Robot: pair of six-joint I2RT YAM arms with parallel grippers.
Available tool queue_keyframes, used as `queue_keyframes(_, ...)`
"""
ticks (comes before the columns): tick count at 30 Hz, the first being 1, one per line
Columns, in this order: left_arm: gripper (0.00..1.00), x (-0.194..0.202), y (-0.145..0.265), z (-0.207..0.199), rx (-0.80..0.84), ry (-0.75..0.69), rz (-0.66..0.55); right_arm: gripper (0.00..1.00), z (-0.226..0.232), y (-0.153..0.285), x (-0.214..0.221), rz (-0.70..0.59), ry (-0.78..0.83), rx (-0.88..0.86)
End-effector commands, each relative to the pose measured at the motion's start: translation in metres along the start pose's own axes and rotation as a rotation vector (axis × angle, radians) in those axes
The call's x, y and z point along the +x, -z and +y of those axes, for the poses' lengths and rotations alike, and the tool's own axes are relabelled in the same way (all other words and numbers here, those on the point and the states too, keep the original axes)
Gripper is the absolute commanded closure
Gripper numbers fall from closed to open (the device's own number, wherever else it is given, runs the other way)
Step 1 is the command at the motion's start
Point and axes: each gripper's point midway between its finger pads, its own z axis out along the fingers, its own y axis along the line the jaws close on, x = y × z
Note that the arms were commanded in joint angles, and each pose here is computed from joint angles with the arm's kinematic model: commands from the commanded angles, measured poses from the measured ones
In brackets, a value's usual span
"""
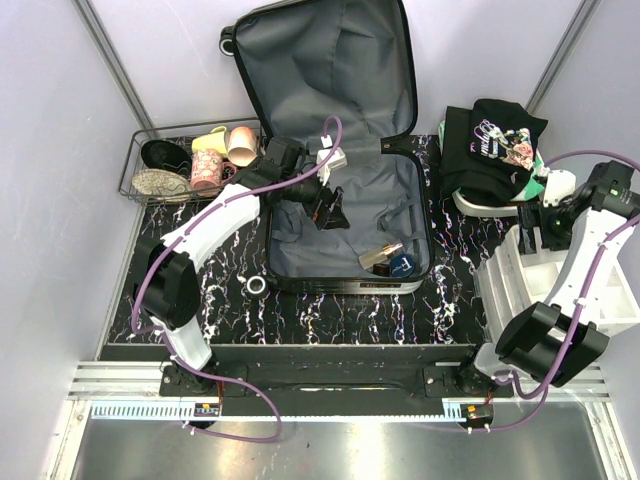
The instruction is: Open, take out, and arrange the luggage
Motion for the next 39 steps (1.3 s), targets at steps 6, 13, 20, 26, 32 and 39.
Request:
queue_keyframes(6, 0.01, -0.025, 0.006, 0.007, -0.035, -0.049, -0.042, 0.14, -0.012, -0.004, -0.068, -0.28, 0.068, -0.017)
queue_keyframes(13, 0.01, -0.027, 0.003, 0.011, -0.04, -0.042, -0.037, 0.13, -0.011, -0.009, -0.103, -0.409, 0.107, -0.08)
queue_keyframes(20, 0.01, -0.024, 0.002, 0.015, -0.049, -0.049, -0.016, 0.12, -0.013, -0.018, -0.131, -0.466, 0.082, -0.106)
queue_keyframes(26, 0.01, -0.025, 0.002, 0.019, -0.056, -0.053, -0.008, 0.1, -0.017, -0.025, -0.156, -0.518, 0.0, -0.074)
queue_keyframes(32, 0.01, -0.025, 0.004, 0.021, -0.055, -0.08, 0.004, 0.1, -0.013, -0.009, -0.162, -0.531, -0.033, -0.085)
queue_keyframes(39, 0.01, -0.019, 0.005, 0.02, -0.042, -0.168, 0.025, 0.1, 0.019, 0.053, -0.135, -0.485, 0.068, -0.114)
